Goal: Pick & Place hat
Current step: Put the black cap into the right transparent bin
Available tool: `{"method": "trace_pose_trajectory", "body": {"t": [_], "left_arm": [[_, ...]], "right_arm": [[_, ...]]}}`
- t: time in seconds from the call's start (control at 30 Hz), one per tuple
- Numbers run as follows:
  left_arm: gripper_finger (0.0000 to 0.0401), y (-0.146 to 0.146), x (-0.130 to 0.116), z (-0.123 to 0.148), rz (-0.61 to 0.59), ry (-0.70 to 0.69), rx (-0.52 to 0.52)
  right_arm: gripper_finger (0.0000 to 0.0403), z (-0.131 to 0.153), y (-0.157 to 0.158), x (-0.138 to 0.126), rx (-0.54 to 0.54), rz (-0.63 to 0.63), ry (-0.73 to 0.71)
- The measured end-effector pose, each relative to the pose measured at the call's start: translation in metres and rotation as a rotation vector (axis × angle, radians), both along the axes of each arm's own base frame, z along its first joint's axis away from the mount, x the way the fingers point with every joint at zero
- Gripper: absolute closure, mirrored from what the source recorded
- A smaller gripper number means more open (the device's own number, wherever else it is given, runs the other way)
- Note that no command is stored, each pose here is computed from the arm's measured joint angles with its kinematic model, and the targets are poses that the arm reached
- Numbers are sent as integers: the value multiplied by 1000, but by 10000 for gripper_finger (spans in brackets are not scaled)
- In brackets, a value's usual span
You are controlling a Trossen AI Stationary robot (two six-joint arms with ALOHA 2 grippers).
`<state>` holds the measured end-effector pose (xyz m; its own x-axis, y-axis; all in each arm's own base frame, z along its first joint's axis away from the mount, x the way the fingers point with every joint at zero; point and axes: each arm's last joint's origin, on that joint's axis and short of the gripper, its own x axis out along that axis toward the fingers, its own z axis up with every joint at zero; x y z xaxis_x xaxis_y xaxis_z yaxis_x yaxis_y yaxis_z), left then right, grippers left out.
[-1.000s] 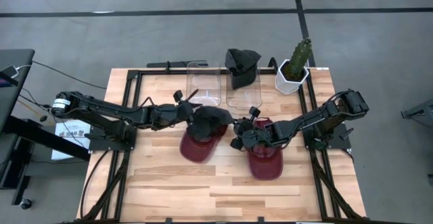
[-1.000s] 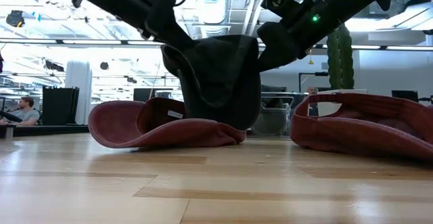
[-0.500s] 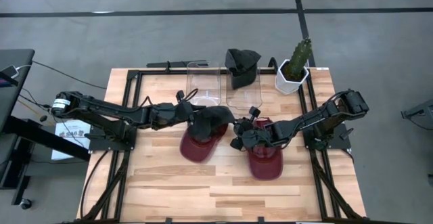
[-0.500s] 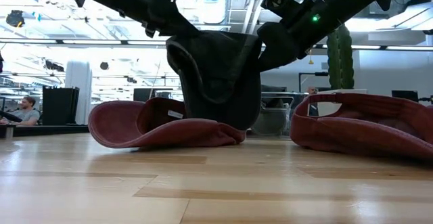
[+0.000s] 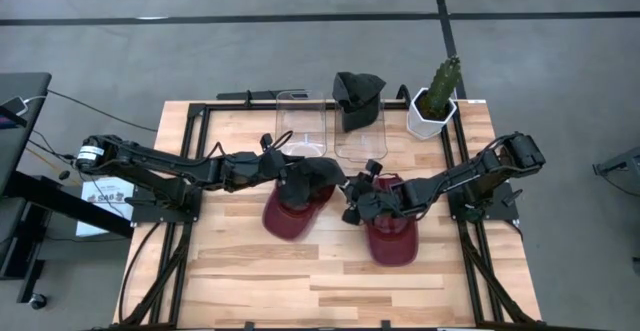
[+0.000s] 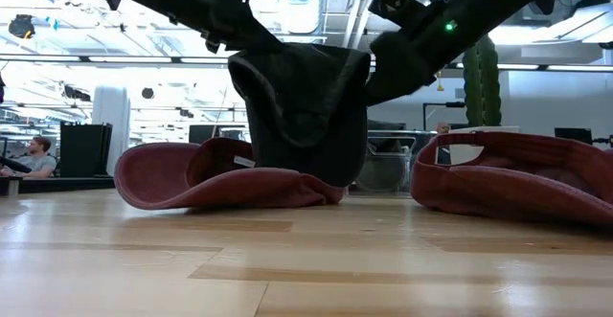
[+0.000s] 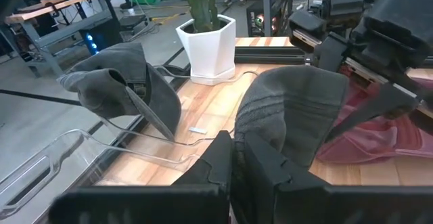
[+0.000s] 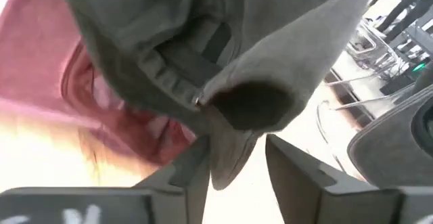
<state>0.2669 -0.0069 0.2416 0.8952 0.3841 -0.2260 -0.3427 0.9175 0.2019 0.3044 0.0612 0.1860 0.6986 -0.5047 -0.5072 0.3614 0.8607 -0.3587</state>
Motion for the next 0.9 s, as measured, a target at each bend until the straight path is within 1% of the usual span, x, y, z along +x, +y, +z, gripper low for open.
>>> {"method": "trace_pose_trajectory", "body": {"t": [0.1, 0.23, 0.4, 0.57, 0.73, 0.9], "left_arm": [[381, 0, 0, 0, 0, 0, 0], [381, 0, 0, 0, 0, -2, 0], [381, 0, 1, 5, -4, -39, 26], [381, 0, 3, 13, -13, -116, 49], [381, -2, 0, 25, -78, -180, 34], [381, -4, 3, 42, -146, -233, 22]], "right_arm": [[250, 2, 4, -6, -13, 18, 35], [239, 18, 11, -17, -6, 43, 12], [244, 44, 24, -36, 15, 102, -50], [254, 62, 32, -55, 23, 159, -81], [261, 76, 35, -68, 29, 192, -112], [264, 88, 33, -80, 40, 204, -138]]}}
